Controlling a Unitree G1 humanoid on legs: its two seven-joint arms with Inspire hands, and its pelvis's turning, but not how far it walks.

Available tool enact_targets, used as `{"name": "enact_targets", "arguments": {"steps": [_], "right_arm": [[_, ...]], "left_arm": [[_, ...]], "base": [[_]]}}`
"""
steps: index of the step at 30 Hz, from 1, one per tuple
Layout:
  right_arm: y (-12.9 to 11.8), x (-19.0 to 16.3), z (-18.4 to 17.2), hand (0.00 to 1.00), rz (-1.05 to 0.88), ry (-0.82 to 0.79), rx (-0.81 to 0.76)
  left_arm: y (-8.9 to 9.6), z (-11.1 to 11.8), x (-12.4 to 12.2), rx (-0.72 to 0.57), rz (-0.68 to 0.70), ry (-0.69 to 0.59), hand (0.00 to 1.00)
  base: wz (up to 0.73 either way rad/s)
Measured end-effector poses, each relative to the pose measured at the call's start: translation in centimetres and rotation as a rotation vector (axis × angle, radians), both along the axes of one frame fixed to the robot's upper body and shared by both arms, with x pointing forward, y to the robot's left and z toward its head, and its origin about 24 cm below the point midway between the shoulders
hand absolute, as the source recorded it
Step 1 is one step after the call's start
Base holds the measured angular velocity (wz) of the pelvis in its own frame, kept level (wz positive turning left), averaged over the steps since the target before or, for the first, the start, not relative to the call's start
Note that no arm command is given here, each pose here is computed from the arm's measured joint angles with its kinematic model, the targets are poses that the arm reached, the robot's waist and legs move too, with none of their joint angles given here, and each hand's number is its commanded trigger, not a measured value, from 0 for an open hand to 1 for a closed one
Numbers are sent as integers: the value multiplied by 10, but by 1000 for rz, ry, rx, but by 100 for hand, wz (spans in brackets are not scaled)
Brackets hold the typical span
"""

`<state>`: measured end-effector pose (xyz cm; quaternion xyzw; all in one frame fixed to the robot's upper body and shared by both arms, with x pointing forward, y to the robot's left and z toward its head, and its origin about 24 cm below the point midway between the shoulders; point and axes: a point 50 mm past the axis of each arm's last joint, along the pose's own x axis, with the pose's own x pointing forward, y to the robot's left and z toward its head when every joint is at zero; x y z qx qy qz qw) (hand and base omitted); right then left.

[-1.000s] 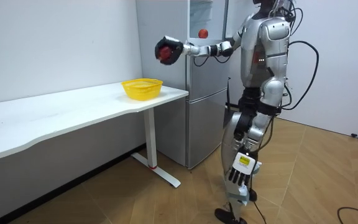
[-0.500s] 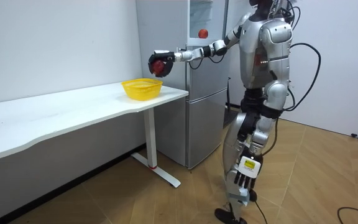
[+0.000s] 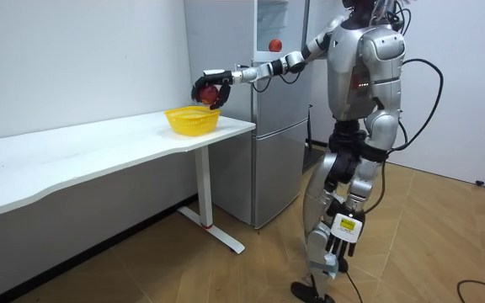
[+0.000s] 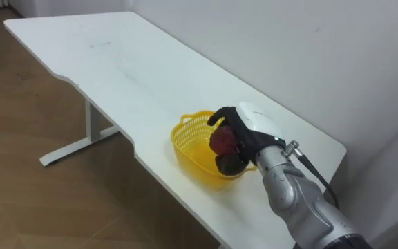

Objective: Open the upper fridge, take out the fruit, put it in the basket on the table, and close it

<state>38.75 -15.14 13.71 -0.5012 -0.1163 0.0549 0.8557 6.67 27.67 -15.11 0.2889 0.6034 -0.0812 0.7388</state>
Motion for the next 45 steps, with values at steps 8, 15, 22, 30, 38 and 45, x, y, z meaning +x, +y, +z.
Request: {"name": "enact_targets", "arguments": {"steps": [8,15,22,30,38,45], "right_arm": [[0,0,0,0,1,7,16],[0,0,-1,0,9,28,25],[-1,0,-1,0,12,37,27],[-6,0,0,0,8,49,12],[-4,-1,25,0,32,-43,103],[0,-10,56,0,83,-171,327]], "left_arm": [[0,0,1,2,-1,-4,0],[0,1,2,15,-3,-16,0],[0,1,4,14,-6,-23,0],[-1,0,2,13,-15,-6,0],[-1,0,-7,13,1,3,0],[-5,-1,-15,17,6,-16,0]], "base": [[0],[0],[0],[0],[-2],[-4]]}}
